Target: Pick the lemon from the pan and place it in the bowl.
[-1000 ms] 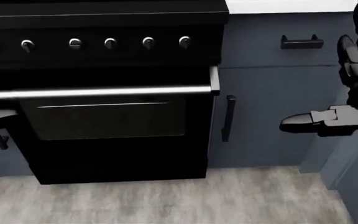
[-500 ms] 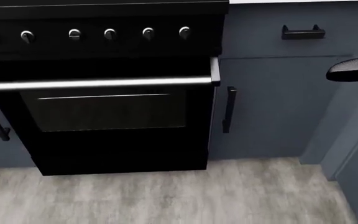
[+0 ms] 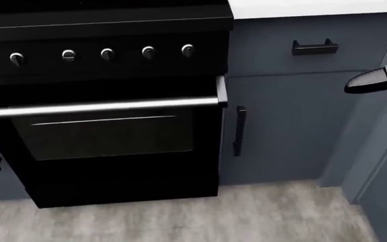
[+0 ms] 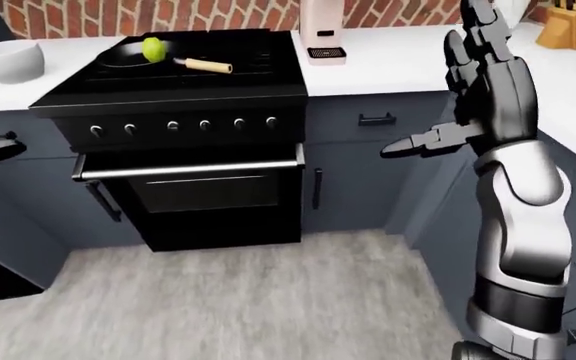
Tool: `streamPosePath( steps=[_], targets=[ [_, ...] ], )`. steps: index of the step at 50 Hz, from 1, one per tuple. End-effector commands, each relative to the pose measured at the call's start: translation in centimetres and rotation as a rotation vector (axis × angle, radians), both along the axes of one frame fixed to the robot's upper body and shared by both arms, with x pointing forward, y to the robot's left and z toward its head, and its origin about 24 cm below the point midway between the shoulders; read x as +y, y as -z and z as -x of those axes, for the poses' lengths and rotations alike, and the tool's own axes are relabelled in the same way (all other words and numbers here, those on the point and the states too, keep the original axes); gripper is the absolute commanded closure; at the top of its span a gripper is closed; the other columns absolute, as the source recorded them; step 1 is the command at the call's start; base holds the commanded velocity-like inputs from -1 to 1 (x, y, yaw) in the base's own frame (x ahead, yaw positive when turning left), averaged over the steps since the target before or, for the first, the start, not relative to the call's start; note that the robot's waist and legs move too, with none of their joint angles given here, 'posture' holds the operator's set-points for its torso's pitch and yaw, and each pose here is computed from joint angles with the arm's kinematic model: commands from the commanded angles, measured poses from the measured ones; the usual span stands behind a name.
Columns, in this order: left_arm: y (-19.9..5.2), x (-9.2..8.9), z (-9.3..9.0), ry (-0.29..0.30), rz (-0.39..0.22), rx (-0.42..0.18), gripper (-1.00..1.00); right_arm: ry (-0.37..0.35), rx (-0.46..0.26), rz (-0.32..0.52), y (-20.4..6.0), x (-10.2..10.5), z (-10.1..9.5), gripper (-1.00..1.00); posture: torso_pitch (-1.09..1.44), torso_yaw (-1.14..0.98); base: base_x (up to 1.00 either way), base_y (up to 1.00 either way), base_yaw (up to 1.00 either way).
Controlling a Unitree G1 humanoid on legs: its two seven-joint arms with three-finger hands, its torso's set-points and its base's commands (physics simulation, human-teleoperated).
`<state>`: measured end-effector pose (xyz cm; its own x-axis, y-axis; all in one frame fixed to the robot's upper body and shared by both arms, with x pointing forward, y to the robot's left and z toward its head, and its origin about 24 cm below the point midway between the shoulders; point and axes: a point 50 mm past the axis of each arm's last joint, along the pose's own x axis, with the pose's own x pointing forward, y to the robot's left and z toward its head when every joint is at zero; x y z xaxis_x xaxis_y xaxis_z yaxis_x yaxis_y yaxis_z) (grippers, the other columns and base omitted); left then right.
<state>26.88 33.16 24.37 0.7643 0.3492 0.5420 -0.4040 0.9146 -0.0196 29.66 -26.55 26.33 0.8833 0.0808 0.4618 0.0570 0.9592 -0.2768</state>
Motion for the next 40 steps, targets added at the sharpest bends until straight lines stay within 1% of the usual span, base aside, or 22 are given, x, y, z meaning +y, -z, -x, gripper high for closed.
streamPosePath(
  steps=[1, 10, 13, 17, 29, 40],
  targets=[
    [-2.0, -0.3, 0.6, 0.007, -0.047, -0.087, -1.0, 0.013, -0.099, 0.025, -2.1, -0.2, 0.9, -1.0, 0.0, 0.0, 0.1, 0.02, 0.0],
    [-2.3, 0.2, 0.8, -0.013, -0.044, -0.082, -1.0, 0.004, -0.101, 0.034, -2.3, -0.1, 1.0, -1.0, 0.0, 0.0, 0.09, 0.04, 0.0],
    [-2.0, 0.2, 0.7, -0.016, -0.04, -0.073, -1.0, 0.001, -0.101, 0.037, -2.3, 0.0, 1.0, -1.0, 0.0, 0.0, 0.1, 0.09, 0.0],
    [-1.9, 0.5, 0.9, -0.022, -0.026, -0.075, -1.0, -0.002, -0.102, 0.04, -2.4, 0.0, 1.1, -1.0, 0.0, 0.0, 0.09, 0.11, 0.0],
    [-2.2, 0.8, 1.2, -0.031, -0.013, -0.08, -1.0, -0.009, -0.104, 0.047, -2.8, 0.1, 1.1, -1.0, 0.0, 0.0, 0.08, 0.24, 0.0],
    [-1.7, 1.2, 1.1, -0.041, 0.001, -0.063, -1.0, -0.009, -0.1, 0.053, -2.8, 0.0, 1.1, -1.0, 0.0, 0.0, 0.05, 0.26, 0.0]
  ],
)
